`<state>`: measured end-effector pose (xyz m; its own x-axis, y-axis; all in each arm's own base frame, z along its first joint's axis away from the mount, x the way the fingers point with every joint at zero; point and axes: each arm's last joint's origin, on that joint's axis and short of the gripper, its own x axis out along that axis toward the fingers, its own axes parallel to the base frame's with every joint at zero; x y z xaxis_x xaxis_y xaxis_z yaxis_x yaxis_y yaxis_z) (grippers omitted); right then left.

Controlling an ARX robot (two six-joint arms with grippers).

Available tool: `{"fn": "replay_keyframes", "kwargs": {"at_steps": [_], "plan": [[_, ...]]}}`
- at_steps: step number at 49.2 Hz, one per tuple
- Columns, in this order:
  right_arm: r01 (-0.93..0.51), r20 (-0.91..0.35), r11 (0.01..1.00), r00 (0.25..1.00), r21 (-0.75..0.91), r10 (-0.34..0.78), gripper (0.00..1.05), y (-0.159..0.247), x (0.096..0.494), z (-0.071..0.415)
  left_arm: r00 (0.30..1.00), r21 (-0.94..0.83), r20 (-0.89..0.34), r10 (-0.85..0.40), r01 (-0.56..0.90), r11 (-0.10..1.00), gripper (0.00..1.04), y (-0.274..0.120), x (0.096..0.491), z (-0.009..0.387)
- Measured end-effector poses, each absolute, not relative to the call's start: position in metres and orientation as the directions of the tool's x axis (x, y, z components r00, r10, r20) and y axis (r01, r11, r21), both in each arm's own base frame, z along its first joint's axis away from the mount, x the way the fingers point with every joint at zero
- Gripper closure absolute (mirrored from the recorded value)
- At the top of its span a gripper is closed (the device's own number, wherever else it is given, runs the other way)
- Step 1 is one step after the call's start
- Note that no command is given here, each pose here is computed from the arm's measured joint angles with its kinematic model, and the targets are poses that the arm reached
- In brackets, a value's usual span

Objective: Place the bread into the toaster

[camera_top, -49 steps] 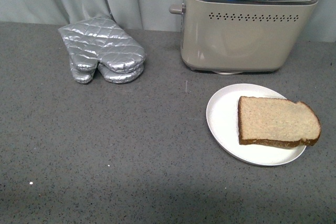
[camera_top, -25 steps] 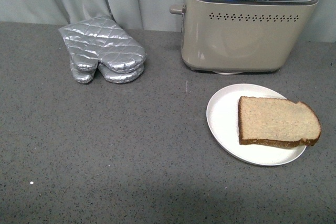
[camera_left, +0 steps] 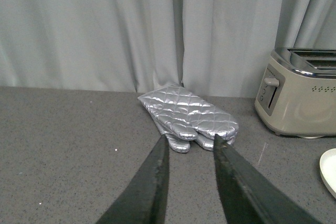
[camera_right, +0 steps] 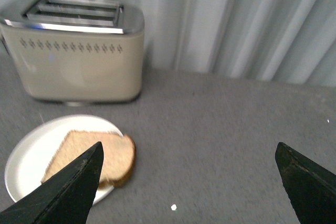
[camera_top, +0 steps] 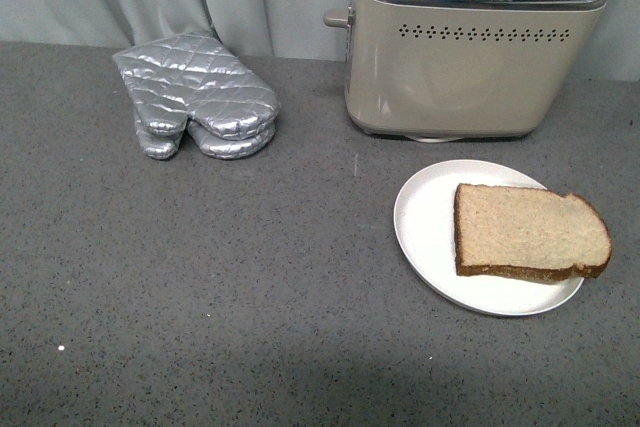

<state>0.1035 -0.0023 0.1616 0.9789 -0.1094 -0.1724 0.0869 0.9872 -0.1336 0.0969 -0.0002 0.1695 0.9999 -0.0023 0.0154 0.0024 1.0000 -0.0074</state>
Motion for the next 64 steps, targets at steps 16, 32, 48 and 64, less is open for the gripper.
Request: {"fn": "replay_keyframes", "kwargs": {"at_steps": [16,32,48,64], "plan": [[0.039,-0.454,0.999,0.89,-0.009,-0.038,0.1,-0.02,0.185,0.158,1.0,-0.007,0.016,-0.002,0.002,1.0,0.21,0.0,0.097,0.17],[0.019,-0.702,0.985,0.704,0.173,0.11,0.1,-0.03,0.257,0.111,1.0,-0.005,0.016,-0.003,0.003,1.0,0.07,0.0,0.097,0.17],[0.107,-0.807,0.939,0.548,0.326,0.217,0.1,-0.03,0.304,0.068,1.0,-0.005,0.016,-0.003,0.003,1.0,0.07,0.0,0.097,0.17],[0.162,-0.835,0.912,0.487,0.376,0.257,0.31,-0.017,0.324,0.047,1.0,-0.005,0.016,-0.003,0.003,1.0,0.07,0.0,0.097,0.17]]}}
